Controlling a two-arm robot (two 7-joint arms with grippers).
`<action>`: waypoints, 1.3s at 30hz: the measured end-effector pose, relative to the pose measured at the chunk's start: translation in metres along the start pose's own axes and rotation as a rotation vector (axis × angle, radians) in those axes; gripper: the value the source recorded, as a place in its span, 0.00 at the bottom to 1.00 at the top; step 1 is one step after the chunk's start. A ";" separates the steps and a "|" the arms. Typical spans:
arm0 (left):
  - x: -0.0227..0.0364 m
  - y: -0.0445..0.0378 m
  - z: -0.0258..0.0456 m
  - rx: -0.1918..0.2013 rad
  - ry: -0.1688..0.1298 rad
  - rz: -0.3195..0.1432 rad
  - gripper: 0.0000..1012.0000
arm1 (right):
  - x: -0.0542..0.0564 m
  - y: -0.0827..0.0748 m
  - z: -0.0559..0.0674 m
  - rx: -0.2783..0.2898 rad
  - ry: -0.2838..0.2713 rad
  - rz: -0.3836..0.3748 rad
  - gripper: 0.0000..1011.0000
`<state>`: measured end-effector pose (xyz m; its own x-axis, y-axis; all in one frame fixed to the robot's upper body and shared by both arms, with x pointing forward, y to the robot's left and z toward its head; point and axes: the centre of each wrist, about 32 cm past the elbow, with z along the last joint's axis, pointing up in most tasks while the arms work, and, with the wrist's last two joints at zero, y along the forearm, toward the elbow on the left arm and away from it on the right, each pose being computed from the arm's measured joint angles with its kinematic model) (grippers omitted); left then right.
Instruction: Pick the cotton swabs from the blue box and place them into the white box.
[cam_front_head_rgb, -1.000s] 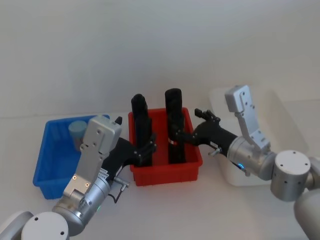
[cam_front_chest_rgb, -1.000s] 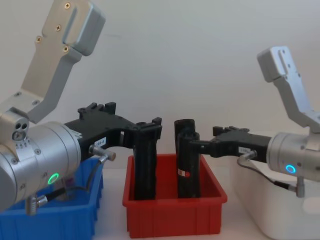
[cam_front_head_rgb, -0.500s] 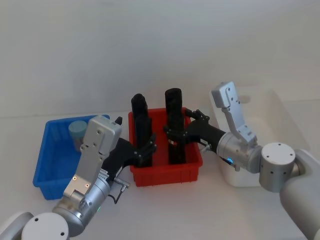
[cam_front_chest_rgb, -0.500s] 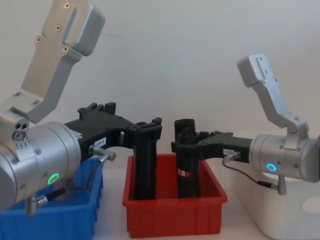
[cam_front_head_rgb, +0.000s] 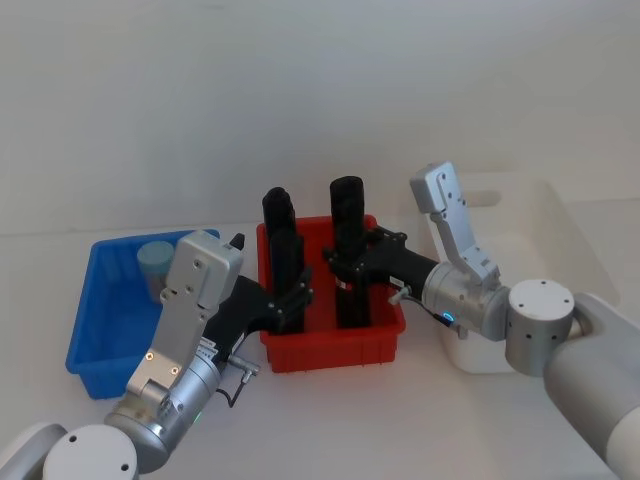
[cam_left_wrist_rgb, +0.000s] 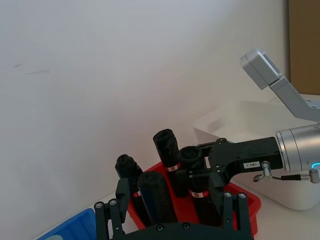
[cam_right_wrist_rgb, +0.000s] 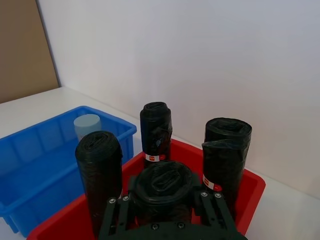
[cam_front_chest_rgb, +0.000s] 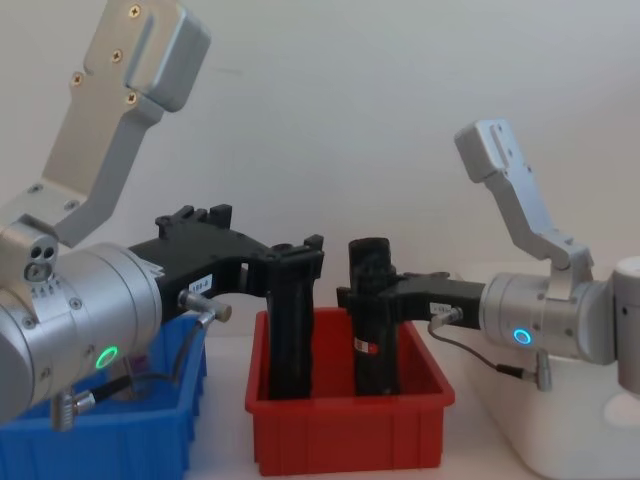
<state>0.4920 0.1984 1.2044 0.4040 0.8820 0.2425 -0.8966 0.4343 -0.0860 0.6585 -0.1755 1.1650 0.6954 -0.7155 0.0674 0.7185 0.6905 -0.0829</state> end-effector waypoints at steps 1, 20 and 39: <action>0.0000 0.0000 0.0000 0.000 0.000 0.000 0.99 | 0.000 0.001 0.001 0.002 0.000 0.001 0.63; 0.0000 0.0000 0.0000 0.000 0.000 0.000 0.99 | -0.001 -0.010 0.028 0.125 0.011 -0.015 0.43; 0.0000 0.0000 0.0000 0.000 0.000 0.000 0.99 | -0.007 -0.056 0.071 0.222 -0.006 -0.190 0.36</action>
<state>0.4920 0.1984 1.2044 0.4040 0.8820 0.2425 -0.8966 0.4343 -0.0859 0.6140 -0.2015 1.2402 0.5475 -0.8341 0.0667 0.8207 0.5508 0.1518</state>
